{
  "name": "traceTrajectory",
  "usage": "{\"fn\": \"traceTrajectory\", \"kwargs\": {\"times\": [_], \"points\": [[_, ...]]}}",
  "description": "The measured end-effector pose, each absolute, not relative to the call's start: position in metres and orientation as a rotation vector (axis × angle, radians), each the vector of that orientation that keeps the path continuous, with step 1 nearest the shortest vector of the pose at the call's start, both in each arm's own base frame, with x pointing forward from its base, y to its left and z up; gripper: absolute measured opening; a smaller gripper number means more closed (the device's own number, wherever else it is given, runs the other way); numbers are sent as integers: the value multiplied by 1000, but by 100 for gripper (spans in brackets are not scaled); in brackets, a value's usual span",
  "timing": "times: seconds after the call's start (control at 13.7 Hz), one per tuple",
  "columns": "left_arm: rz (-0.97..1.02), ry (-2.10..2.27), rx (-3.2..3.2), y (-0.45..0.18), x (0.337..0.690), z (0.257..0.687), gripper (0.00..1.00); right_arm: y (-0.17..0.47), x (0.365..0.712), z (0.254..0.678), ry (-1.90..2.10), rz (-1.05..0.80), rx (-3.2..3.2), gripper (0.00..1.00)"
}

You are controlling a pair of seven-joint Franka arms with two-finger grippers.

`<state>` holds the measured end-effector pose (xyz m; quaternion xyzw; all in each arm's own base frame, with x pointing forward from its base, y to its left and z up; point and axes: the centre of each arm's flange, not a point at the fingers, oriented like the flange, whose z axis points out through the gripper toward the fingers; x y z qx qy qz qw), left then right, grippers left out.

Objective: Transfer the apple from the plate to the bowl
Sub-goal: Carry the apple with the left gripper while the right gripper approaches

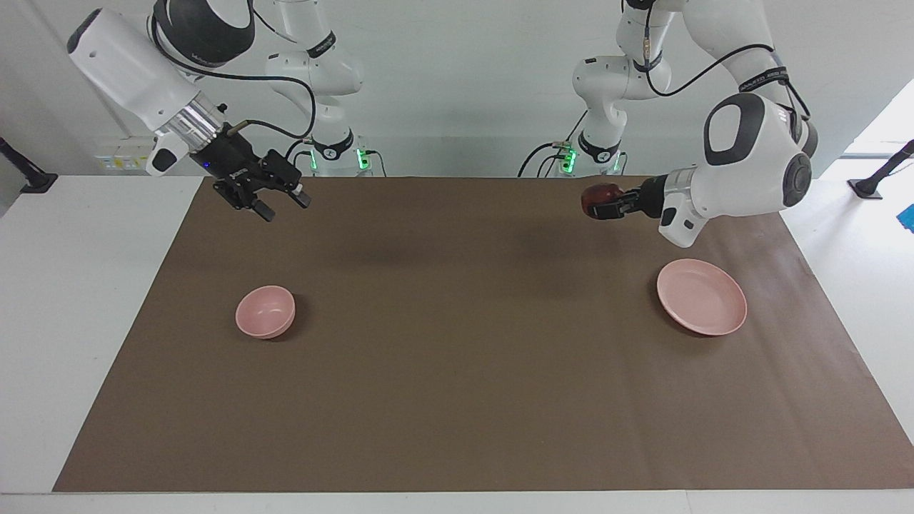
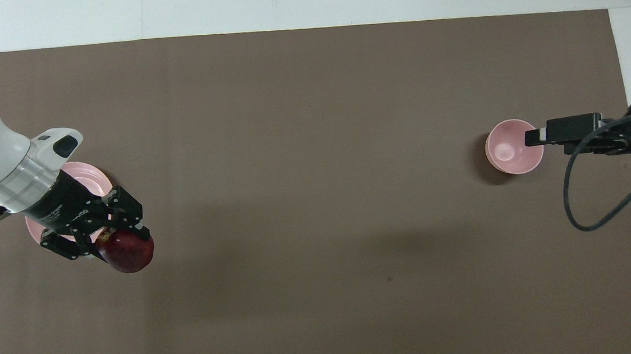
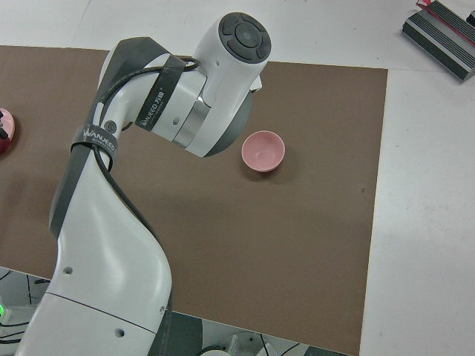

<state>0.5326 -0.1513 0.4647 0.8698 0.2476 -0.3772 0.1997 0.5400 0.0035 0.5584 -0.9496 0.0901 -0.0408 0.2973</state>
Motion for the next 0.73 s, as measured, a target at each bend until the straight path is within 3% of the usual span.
{"fn": "traceTrajectory", "kwargs": {"times": [0.37, 0.73], "points": [[-1195, 807, 2041, -226, 524, 445, 76, 41, 538, 542, 130, -139, -2376, 100], [-1176, 988, 1766, -307, 519, 447, 76, 61, 531, 531, 141, -117, -2204, 100]]}}
